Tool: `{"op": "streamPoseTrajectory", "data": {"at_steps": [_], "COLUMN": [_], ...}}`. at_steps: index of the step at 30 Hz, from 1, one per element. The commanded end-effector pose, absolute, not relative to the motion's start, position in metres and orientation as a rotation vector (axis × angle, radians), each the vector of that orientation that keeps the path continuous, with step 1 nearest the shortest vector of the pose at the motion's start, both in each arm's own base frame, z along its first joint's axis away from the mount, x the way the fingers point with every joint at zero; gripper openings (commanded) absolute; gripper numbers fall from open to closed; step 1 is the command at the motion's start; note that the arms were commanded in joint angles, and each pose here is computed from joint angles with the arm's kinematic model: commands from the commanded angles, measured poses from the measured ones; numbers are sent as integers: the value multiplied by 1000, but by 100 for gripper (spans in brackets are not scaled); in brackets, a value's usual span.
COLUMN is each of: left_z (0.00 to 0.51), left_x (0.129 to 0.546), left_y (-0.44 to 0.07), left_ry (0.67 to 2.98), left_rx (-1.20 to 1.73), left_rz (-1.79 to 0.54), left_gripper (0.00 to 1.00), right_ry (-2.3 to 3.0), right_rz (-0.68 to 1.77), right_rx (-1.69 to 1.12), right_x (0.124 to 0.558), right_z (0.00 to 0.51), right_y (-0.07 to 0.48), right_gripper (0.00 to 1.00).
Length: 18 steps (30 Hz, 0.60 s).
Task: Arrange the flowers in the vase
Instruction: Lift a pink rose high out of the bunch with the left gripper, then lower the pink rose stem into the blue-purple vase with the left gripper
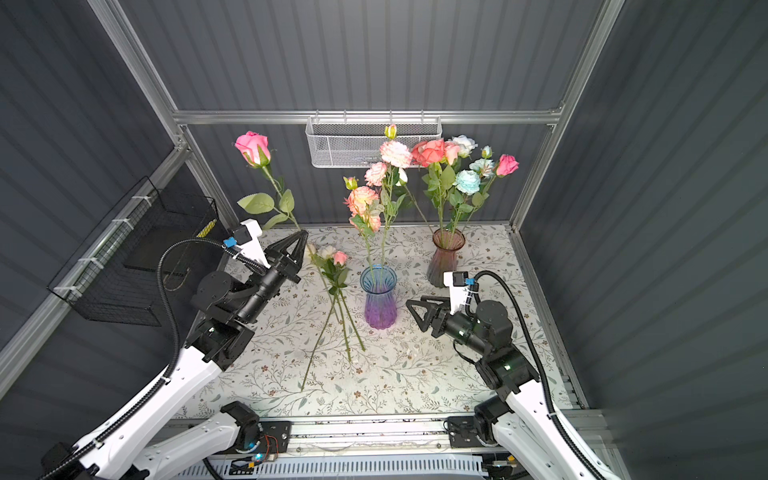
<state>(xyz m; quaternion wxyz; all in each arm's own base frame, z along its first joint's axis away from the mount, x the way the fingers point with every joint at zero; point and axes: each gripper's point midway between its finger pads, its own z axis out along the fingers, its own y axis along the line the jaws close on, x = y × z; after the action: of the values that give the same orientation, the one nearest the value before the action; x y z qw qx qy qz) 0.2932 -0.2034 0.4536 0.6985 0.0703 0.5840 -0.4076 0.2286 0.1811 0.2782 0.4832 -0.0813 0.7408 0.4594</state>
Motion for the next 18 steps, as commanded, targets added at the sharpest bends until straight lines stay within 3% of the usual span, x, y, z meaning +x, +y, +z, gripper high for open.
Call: {"op": "streamPoseTrajectory", "data": {"at_steps": [1, 10, 18], "left_z": [512, 571, 540], "left_x": [279, 270, 305], "left_y": [-215, -256, -287], "left_ry": [1107, 938, 980], "left_rx": [218, 329, 326], "left_rz": [-986, -935, -880], "left_gripper": [0, 0, 0], "right_ry": [1772, 1765, 1761], "right_rz": [1102, 1032, 1014], "right_rx": [-181, -151, -148], "right_x": [226, 223, 222], "right_z": [288, 290, 290], "right_y": [176, 164, 161], "right_gripper": [71, 72, 72]}}
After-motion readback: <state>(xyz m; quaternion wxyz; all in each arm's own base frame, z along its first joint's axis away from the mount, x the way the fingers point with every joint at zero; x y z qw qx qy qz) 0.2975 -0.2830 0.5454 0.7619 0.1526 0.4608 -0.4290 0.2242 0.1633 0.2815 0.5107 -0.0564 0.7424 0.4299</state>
